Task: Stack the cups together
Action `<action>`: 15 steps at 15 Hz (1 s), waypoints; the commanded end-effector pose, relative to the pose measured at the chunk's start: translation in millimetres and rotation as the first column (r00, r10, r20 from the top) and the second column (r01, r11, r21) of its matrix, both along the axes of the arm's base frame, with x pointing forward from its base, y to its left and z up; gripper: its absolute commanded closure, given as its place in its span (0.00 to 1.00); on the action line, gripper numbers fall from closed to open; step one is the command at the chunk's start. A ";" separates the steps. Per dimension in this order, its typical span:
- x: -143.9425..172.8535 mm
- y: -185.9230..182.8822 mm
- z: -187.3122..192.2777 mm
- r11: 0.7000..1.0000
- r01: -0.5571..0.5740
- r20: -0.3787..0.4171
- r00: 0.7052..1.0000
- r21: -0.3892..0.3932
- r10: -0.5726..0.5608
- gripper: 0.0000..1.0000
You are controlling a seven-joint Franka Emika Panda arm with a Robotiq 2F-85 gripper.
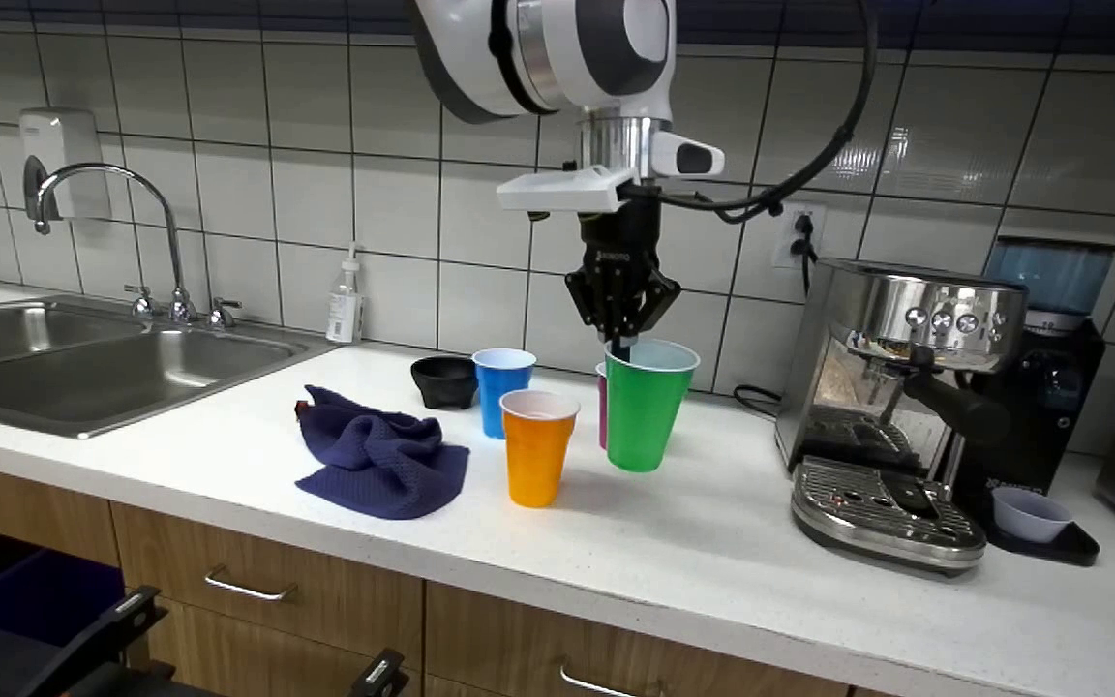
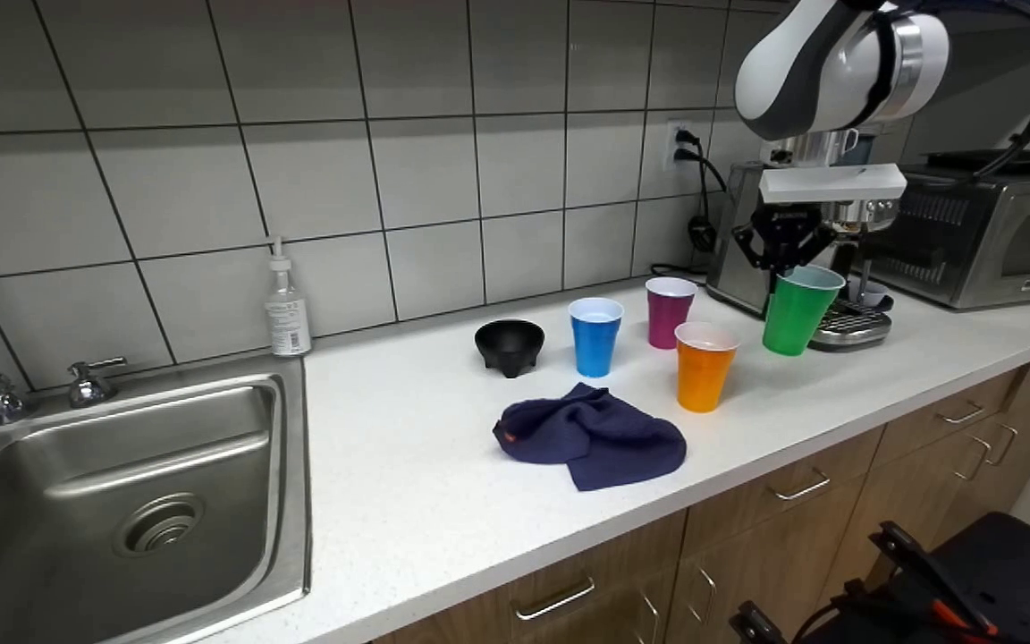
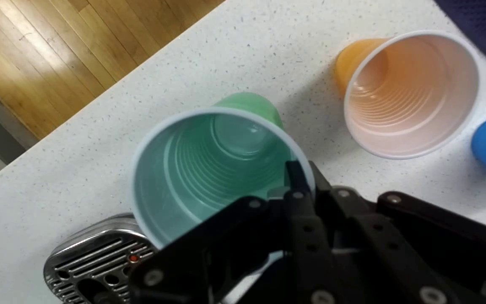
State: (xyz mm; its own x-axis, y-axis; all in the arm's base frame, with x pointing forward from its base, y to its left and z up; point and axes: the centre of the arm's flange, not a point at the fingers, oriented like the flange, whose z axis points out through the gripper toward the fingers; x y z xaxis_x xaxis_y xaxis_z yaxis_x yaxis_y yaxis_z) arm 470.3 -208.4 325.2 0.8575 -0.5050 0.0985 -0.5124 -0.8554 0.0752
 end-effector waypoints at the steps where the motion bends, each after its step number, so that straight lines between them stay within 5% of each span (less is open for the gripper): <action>1: -24.1 33.5 33.6 1.000 0.014 0.059 0.998 -0.016 -0.013 0.99; 15: -10.0 114.7 58.5 0.995 -0.089 0.123 0.988 -0.036 0.093 0.99</action>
